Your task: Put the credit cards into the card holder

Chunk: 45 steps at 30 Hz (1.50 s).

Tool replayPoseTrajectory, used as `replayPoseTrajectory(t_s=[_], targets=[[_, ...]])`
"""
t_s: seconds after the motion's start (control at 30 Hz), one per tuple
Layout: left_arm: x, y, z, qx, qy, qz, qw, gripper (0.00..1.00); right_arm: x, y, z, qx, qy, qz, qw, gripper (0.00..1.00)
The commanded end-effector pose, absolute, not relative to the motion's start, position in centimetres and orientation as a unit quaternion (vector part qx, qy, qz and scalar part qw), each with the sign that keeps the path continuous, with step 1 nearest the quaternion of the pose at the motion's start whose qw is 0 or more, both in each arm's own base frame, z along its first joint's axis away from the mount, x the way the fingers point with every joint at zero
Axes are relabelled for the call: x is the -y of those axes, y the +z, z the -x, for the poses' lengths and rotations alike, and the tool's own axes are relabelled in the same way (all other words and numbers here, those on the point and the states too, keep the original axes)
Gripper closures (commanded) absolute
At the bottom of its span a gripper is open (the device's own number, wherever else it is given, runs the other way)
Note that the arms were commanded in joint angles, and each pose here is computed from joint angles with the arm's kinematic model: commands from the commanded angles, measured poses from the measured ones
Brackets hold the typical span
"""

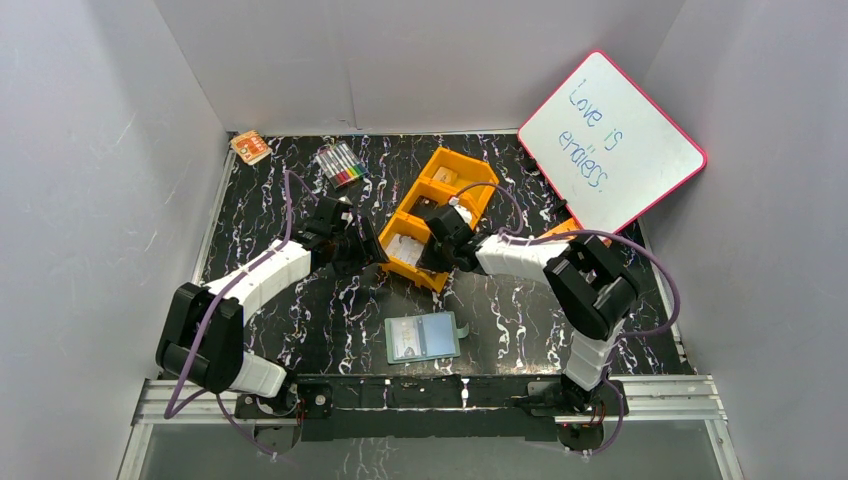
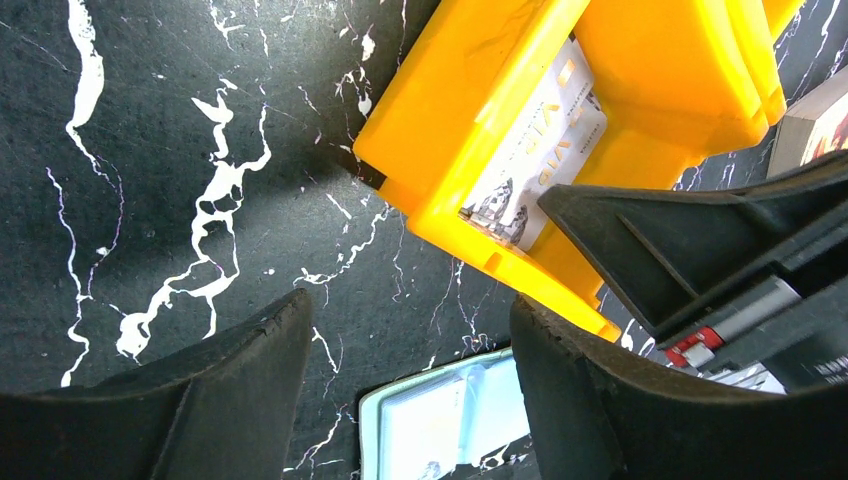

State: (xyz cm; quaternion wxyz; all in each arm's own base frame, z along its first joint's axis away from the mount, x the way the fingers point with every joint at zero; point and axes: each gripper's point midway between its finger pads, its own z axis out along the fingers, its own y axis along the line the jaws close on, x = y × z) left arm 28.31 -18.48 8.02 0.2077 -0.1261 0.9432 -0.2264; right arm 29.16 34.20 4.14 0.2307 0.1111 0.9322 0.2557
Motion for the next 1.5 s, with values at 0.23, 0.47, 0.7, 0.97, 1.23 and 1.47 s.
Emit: replayPoseTrajectory(t_s=[0.23,0.47,0.7,0.97,1.23,1.47], targets=[[18.4,8.8,-28.6,-0.940,-0.231,0.130,0.213,0.32,-35.4,10.3,-29.7,-0.900,0.324,-0.106,0.271,1.00],[18.3,9.2,-29.5,-0.939,-0.224,0.129,0.228,0.31,-35.6,10.1,-29.8,-0.904,0.317,-0.080,0.275,0.82],[19.4,11.1,-32.7,-0.933,-0.231,0.108,0.254,0.30,-33.9,7.8,-29.8,-0.924,0.258,-0.065,0.276,0.62],[20.2,9.3,-33.5,-0.943,-0.225,0.091,0.227,0.34,-34.1,6.7,-30.0,-0.927,0.251,-0.100,0.260,0.34],[20.7,6.7,-31.7,-0.950,-0.239,0.089,0.180,0.54,-33.4,5.3,-30.4,-0.930,0.221,-0.157,0.247,0.18],[21.0,6.2,-30.8,-0.949,-0.253,0.090,0.168,0.69,-34.1,4.2,-30.4,-0.934,0.219,-0.165,0.228,0.17]])
